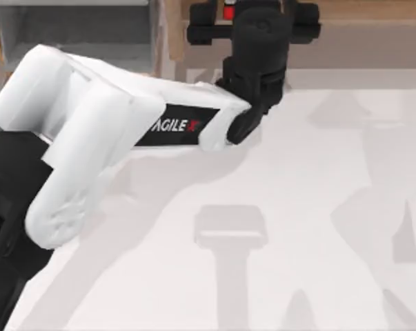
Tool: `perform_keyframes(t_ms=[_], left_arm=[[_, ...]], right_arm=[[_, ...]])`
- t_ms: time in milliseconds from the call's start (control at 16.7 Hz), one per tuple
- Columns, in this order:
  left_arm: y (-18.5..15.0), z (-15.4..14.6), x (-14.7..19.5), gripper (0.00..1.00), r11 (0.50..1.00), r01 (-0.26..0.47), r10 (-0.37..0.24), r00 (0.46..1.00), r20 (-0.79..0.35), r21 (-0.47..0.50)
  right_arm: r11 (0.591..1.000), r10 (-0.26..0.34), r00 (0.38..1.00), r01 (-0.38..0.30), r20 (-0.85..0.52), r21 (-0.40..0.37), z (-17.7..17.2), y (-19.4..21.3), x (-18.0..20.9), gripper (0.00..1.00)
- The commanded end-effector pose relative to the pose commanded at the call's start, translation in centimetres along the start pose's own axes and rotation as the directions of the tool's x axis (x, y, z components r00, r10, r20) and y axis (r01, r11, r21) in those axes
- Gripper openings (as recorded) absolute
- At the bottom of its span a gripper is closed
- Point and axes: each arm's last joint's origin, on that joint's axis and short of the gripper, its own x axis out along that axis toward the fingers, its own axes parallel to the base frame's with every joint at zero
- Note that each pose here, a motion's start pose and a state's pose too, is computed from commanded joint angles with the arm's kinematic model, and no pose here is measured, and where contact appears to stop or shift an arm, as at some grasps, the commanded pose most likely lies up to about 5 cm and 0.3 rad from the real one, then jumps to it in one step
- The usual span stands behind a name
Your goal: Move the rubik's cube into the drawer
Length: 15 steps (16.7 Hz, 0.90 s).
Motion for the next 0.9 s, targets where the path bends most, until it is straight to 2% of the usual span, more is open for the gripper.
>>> perform_keyframes(t_ms=[420,900], left_arm=[[0.26,0.09,1.14,1.0,1.0,0.0,0.0,1.0,0.0,0.0],[0.26,0.09,1.14,0.4,1.0,0.0,0.0,1.0,0.0,0.0]], right_arm=[[1.0,0.0,1.0,0.0,0.0,0.0,0.0,0.0,0.0,1.0],[1.0,0.0,1.0,0.0,0.0,0.0,0.0,0.0,0.0,1.0]])
